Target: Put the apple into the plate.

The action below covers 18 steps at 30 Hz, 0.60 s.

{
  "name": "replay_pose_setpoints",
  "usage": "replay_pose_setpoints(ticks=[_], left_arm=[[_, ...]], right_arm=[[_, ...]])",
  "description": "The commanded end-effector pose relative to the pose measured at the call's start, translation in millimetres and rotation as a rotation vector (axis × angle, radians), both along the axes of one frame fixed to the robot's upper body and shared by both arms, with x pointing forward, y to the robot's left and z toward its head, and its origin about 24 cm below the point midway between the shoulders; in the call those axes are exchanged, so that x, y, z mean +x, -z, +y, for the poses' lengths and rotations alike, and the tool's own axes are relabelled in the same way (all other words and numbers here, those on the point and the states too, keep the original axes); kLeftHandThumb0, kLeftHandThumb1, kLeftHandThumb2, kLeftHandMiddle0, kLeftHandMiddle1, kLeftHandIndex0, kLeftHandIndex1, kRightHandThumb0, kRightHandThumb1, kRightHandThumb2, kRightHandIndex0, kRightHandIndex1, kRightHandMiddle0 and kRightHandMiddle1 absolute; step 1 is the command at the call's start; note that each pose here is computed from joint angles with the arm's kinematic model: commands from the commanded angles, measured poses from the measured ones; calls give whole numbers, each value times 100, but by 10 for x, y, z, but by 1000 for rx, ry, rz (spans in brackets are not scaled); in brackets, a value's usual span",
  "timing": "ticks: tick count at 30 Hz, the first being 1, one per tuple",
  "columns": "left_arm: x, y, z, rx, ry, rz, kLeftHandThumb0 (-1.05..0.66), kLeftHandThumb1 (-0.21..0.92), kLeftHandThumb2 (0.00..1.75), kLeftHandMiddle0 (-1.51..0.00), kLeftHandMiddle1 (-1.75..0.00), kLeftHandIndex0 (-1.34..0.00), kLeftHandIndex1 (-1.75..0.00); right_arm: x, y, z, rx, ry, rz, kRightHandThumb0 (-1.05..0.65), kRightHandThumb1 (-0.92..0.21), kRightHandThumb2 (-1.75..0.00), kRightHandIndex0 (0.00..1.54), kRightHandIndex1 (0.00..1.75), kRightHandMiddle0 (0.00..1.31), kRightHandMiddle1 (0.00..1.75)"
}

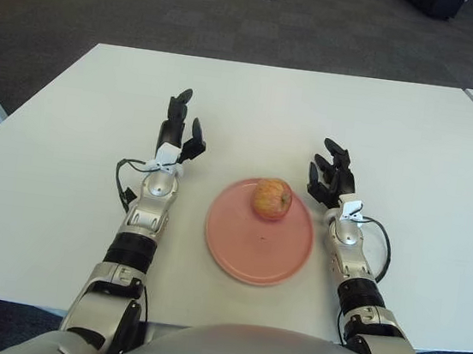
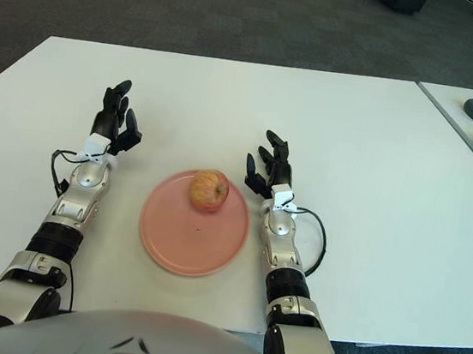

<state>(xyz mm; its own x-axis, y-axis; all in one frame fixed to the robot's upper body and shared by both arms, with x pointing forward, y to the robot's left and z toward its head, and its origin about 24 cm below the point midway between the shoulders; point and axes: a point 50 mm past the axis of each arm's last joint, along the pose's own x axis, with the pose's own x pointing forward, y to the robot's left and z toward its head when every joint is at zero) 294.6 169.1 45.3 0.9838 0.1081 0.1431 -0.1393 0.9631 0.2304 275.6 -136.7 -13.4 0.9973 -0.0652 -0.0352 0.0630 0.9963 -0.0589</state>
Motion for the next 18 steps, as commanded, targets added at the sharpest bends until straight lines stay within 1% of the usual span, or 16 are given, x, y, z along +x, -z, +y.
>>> replay_pose_setpoints(ticks=[1, 9, 15, 18], left_arm=[[-52, 126, 102, 41, -14, 58, -82, 92, 95, -26, -10, 0, -72], [-67, 228, 152, 20, -30, 116, -81, 92, 92, -26, -10, 0, -72], [-17, 349, 242, -5, -61, 167, -80, 92, 90, -27, -10, 0, -73], [-11, 380, 255, -11, -63, 173, -80, 92, 89, -27, -10, 0, -74]], right_arm=[[-189, 288, -18, -7, 11, 160, -47, -73, -77, 23, 35, 0, 60], [-186, 286, -18, -14, 7, 160, -47, -73, -76, 22, 36, 0, 61], [-177, 288, -11, -17, 10, 167, -46, -73, -76, 22, 36, 0, 60], [-177, 290, -10, -17, 11, 168, -46, -73, -76, 22, 36, 0, 61]])
